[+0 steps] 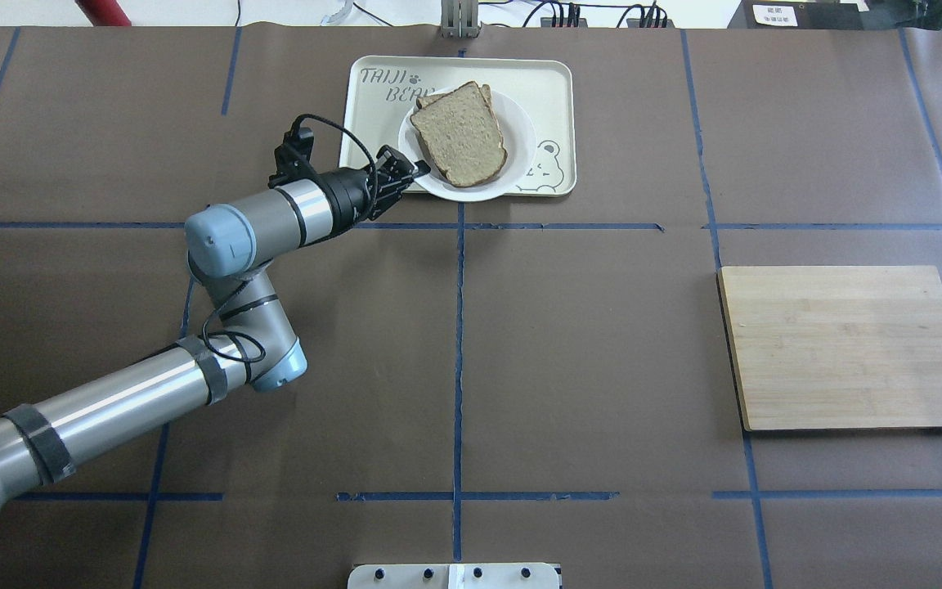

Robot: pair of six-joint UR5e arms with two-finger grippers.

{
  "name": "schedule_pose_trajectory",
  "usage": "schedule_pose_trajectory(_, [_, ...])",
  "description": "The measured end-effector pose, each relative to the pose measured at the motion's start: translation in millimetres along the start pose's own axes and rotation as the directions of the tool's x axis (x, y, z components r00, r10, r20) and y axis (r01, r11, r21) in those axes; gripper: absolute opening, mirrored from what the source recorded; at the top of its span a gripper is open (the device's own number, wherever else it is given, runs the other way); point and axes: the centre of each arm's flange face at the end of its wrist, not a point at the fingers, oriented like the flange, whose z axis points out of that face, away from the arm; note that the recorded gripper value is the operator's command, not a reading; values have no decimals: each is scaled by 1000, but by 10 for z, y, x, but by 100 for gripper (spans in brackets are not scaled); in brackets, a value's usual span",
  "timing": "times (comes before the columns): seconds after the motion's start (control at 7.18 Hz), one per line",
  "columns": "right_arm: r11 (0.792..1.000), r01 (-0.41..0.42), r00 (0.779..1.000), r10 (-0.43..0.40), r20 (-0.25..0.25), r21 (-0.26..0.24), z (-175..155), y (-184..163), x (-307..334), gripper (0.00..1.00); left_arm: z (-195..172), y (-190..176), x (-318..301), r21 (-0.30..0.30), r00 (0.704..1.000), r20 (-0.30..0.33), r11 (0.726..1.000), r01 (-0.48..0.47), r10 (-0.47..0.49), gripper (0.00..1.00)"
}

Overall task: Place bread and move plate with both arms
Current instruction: 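Slide the plate with the left gripper onto the cream bear tray, then release the plate and retract the left arm away from the tray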

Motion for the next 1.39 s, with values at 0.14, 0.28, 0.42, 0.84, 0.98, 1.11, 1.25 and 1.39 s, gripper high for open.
schedule_pose_trajectory(0.14, [1000,-2,1000,2,0,-2,8,3,7,100,178,-179,15,29,999,42,1000,0,-1,19])
schedule_pose_trajectory(0.28, [1000,-4,1000,4,1,-4,19,6,17,100,295,-261,29,49,997,72,999,0,-3,99])
schedule_pose_trajectory(0.42, [1000,-4,1000,4,1,-5,23,8,20,100,372,-274,82,56,996,93,998,-2,-4,100])
schedule_pose_trajectory(0.84, [1000,-3,1000,3,1,-5,26,9,22,100,317,-676,454,-39,979,193,997,-61,67,100])
schedule_pose_trajectory(0.98, [1000,-3,1000,3,1,-5,23,8,20,100,190,-854,574,-87,964,248,993,-80,100,100])
schedule_pose_trajectory(1.11, [1000,-3,1000,3,1,-5,23,7,20,100,11,-991,695,-134,942,306,986,-98,135,100])
schedule_pose_trajectory(1.25, [1000,-4,1000,4,1,-6,28,15,23,100,-238,-1114,770,-179,908,371,974,-138,197,100])
schedule_pose_trajectory(1.39, [1000,-6,1000,6,1,-8,34,24,27,100,-568,-1260,801,-232,849,439,950,-208,293,100])
